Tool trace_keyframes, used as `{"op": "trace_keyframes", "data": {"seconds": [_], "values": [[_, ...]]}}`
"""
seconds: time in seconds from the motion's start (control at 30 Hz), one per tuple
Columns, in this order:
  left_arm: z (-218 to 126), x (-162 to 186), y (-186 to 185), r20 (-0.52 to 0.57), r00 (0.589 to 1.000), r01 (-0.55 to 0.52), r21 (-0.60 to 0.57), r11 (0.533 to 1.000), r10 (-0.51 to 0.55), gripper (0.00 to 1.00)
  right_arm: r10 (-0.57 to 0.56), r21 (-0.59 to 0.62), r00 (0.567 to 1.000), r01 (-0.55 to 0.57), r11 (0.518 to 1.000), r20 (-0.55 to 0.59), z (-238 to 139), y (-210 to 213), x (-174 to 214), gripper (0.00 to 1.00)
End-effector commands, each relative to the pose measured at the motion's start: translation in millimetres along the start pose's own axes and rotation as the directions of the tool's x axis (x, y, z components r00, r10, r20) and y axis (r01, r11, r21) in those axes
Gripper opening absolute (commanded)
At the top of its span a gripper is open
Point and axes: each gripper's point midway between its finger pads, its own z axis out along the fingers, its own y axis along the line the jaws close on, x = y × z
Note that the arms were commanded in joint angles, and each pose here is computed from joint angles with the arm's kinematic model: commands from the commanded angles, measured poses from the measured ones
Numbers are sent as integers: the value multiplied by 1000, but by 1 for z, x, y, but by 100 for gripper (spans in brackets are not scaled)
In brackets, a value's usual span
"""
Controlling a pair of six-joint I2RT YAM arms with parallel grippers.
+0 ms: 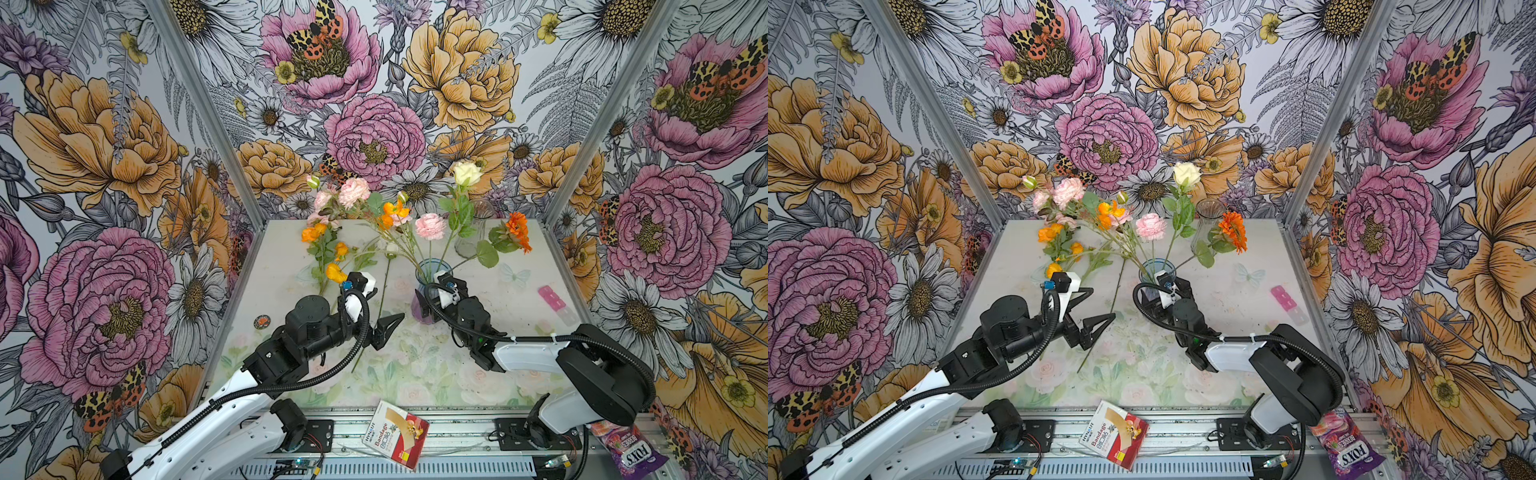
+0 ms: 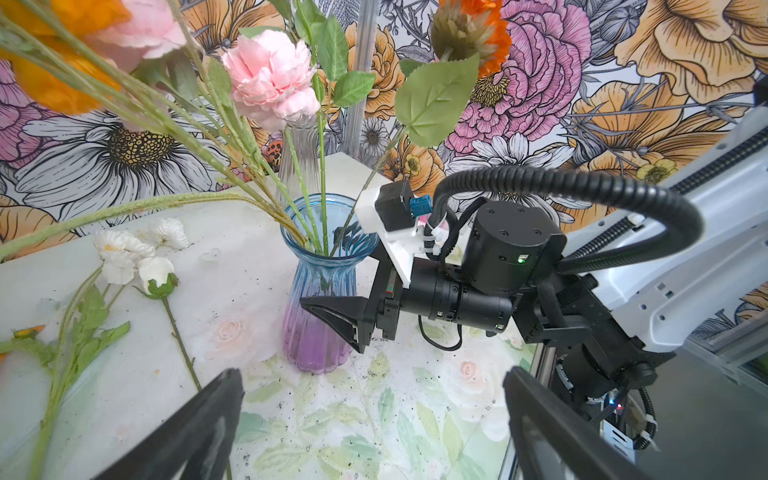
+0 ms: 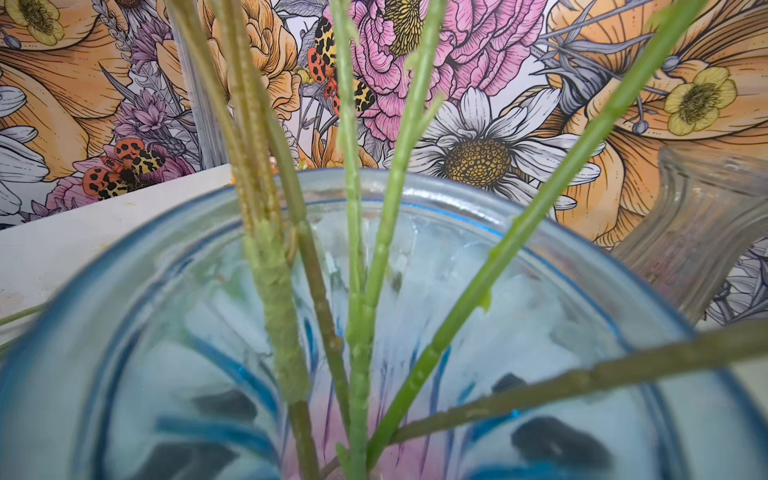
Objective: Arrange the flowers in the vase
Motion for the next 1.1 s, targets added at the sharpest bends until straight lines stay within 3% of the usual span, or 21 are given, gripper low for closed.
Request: {"op": "trace_keyframes", "data": {"seconds": [0.0,0.43,0.9,1.07], "values": [[0,-8,0,10,1000,-18,1,1000,18,99,21,34,991,-26,999,132,8,-7,-34,100],[3,-5,-1,23,1000,3,19,1000,-3,99,35,30,981,-42,999,192,25,-6,-47,96],[0,-4,0,36,999,18,21,1000,-18,99,12,-20,964,-7,1000,267,10,0,-60,74],[-3,-5,-1,44,999,23,24,999,-24,99,15,-16,956,-10,1000,292,5,-2,-65,72]]}}
